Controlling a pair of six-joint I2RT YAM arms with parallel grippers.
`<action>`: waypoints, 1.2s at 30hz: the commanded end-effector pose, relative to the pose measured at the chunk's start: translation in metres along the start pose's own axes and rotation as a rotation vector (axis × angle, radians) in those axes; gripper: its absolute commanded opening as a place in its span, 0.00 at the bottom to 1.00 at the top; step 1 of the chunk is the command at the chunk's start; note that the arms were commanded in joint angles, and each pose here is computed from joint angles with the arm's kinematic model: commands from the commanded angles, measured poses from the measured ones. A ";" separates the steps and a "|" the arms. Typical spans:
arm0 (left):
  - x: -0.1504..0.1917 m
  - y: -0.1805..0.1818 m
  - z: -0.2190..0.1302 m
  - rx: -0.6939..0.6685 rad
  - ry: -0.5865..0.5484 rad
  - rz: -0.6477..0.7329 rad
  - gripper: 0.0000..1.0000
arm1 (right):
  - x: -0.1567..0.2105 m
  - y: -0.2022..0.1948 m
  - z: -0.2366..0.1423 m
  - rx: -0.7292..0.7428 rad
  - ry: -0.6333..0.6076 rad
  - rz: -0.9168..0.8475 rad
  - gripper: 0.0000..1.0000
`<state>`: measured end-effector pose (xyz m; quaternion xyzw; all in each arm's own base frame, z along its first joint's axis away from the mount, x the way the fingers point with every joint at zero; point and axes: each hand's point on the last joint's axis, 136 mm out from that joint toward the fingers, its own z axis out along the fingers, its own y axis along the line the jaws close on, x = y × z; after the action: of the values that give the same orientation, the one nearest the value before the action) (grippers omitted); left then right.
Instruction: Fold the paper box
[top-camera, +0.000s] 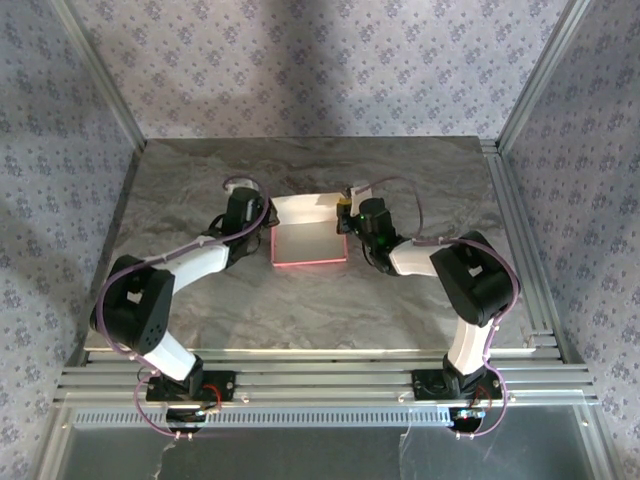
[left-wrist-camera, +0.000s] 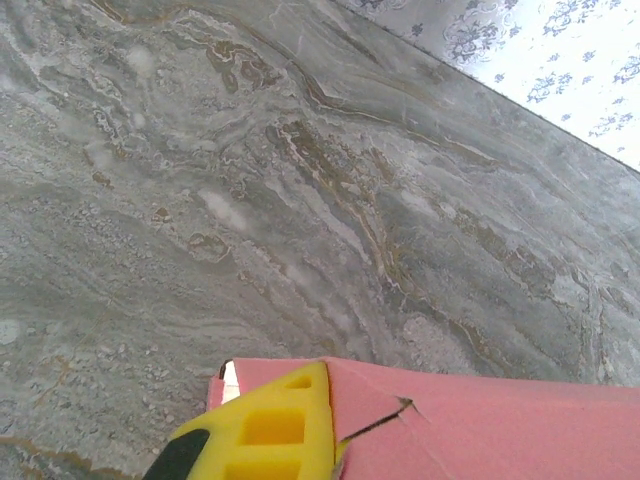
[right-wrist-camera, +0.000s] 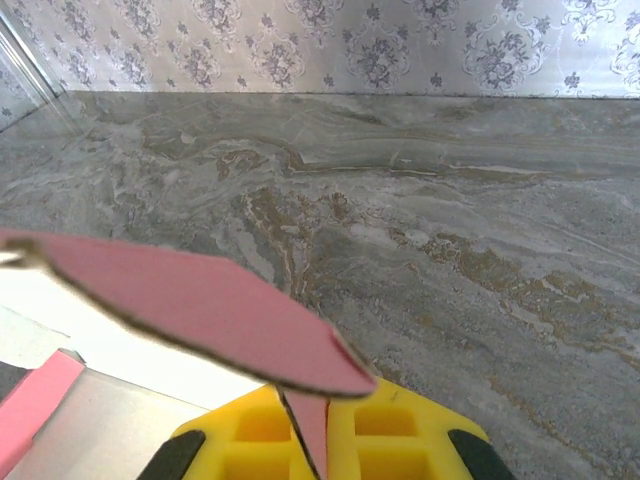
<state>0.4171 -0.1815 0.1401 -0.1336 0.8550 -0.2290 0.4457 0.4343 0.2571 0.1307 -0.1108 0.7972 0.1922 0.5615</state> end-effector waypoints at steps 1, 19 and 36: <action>-0.017 -0.039 -0.020 0.162 -0.044 -0.023 0.00 | 0.010 0.007 -0.003 -0.006 -0.005 0.014 0.00; 0.016 -0.025 -0.048 0.183 -0.058 -0.016 0.00 | 0.043 0.022 -0.022 -0.005 -0.009 0.012 0.00; 0.054 0.002 -0.064 0.145 -0.028 0.056 0.00 | 0.061 0.035 -0.041 0.007 0.020 -0.036 0.06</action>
<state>0.3458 -0.1644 0.1270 -0.1068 0.8387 -0.2282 0.4828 0.3768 0.2747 0.1159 -0.1096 0.7748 0.1921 0.5922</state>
